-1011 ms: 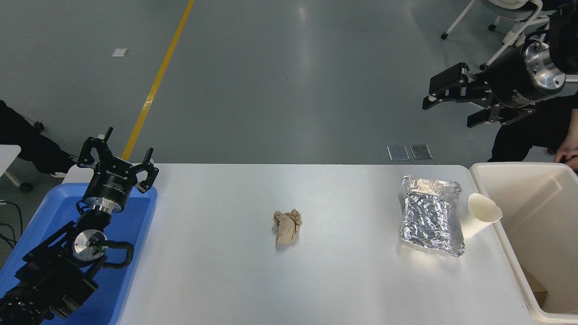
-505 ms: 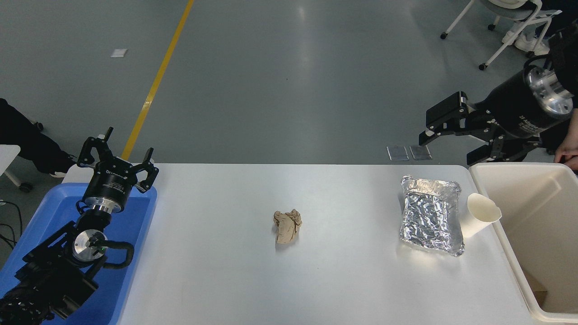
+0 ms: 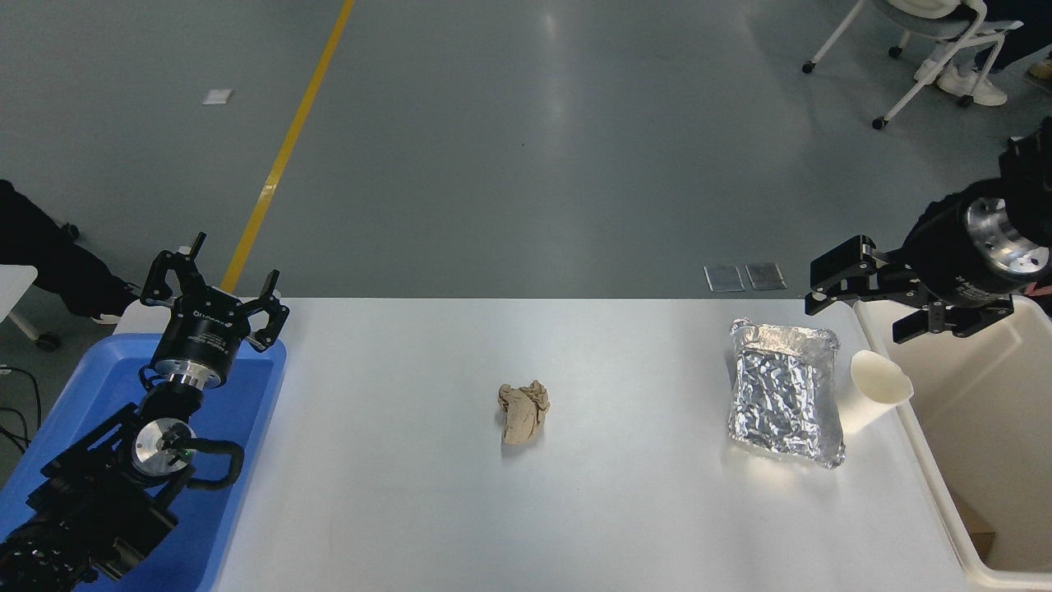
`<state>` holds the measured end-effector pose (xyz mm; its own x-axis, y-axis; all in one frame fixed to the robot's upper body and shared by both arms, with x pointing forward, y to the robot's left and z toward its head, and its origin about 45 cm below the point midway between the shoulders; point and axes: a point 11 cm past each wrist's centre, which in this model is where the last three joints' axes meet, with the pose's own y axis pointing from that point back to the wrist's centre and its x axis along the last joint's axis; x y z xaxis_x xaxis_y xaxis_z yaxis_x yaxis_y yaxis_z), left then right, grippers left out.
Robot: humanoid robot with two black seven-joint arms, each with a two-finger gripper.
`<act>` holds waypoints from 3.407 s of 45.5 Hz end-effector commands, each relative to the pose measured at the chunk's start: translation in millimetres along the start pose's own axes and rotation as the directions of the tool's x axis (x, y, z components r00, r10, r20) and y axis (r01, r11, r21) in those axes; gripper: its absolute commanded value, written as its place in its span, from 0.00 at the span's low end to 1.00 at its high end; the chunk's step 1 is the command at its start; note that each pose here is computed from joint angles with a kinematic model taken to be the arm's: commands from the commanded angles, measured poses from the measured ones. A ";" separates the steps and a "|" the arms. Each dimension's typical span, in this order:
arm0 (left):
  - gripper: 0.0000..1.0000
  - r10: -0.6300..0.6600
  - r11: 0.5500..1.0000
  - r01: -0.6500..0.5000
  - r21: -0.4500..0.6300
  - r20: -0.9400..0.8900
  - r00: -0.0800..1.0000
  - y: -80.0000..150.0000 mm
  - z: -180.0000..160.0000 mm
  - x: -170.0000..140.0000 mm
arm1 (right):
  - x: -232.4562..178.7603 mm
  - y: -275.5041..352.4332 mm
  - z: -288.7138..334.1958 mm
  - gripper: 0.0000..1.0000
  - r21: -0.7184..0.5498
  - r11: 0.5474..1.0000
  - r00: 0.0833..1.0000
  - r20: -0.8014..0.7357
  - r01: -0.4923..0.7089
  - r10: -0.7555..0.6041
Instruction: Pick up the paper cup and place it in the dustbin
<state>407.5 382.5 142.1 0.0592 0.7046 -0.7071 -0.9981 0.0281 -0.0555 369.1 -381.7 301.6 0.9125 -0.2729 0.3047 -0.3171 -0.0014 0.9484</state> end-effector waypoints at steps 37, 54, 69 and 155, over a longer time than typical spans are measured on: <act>0.99 0.001 1.000 -0.001 -0.002 -0.002 1.000 0.0 0.4 0.1 | -45.7 -142.0 125.7 1.00 -0.159 0.940 0.933 0.153 -0.303 0.326; 0.99 0.000 1.000 0.000 -0.001 -0.001 1.000 0.0 0.3 0.1 | -63.9 -158.2 126.8 1.00 -0.155 0.933 0.922 0.169 -0.325 0.349; 0.99 -0.001 1.000 0.001 -0.001 -0.001 1.000 -0.2 0.2 -0.4 | -69.9 -164.5 124.8 0.89 -0.152 0.927 0.915 0.170 -0.343 0.366; 0.99 -0.002 1.000 0.002 -0.002 -0.003 1.000 -0.2 0.3 -0.5 | 81.1 21.3 122.2 0.00 0.022 0.757 0.741 0.228 -0.653 0.632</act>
<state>407.6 382.5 142.6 0.0609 0.7027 -0.7089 -0.9979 0.0279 -0.0581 385.4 -519.9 264.0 0.5052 -0.3828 0.7735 -0.7779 0.1862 0.6002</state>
